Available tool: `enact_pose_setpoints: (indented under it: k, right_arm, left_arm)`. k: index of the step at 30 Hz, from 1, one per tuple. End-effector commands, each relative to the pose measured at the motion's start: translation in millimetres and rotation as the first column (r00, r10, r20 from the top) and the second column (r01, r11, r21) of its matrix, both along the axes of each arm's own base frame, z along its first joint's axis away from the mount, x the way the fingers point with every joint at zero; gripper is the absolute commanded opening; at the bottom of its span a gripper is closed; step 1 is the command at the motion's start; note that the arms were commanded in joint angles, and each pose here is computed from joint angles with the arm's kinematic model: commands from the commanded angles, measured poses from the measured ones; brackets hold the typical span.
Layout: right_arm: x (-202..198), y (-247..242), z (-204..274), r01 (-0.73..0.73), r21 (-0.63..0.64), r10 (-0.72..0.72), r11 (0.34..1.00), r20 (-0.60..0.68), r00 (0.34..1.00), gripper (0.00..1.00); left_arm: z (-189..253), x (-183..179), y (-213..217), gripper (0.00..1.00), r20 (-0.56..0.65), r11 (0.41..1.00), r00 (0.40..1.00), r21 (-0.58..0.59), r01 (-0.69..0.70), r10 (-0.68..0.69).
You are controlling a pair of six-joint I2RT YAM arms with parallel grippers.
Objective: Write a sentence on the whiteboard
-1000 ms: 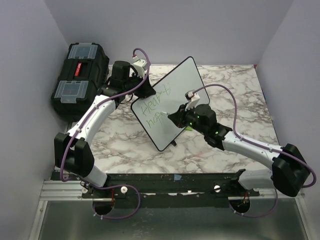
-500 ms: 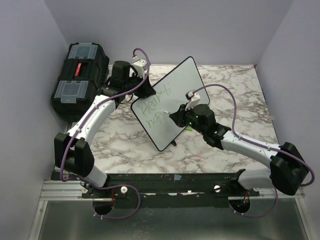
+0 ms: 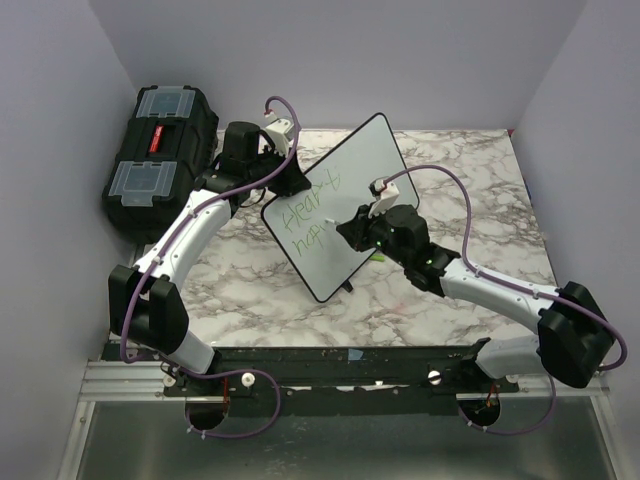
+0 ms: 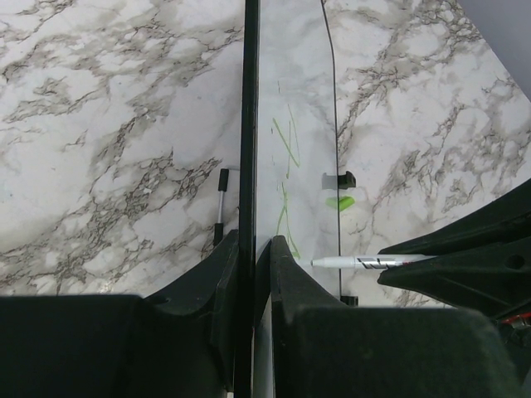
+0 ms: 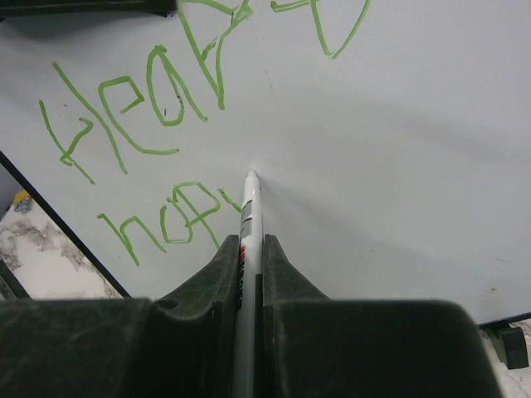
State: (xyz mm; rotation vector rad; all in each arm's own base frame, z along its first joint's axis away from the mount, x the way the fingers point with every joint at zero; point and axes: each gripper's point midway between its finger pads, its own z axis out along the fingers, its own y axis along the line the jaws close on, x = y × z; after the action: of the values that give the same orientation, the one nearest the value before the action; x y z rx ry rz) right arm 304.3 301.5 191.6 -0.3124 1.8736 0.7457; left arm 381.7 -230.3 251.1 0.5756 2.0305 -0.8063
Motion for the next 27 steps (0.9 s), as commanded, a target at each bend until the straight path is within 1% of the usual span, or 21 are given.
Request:
enact_pose_setpoints:
  k: [1, 16, 27]
  right_arm:
    - [8, 4, 2, 0.009, -0.011, -0.009, 1.000, 0.017, 1.000, 0.01]
    - [9, 8, -7, -0.004, -0.032, 0.004, 0.999, 0.003, 1.000, 0.01]
    - [0, 14, -20, -0.071, -0.056, 0.069, 0.996, -0.034, 0.997, 0.01]
  left_arm:
    - [-40, -11, 7, 0.00, -0.039, 0.990, 0.999, 0.131, 0.043, -0.038]
    - [-39, -11, 7, 0.00, -0.037, 0.991, 0.999, 0.129, 0.044, -0.039]
    - [-40, -11, 6, 0.00, -0.040, 0.991, 0.998, 0.127, 0.045, -0.040]
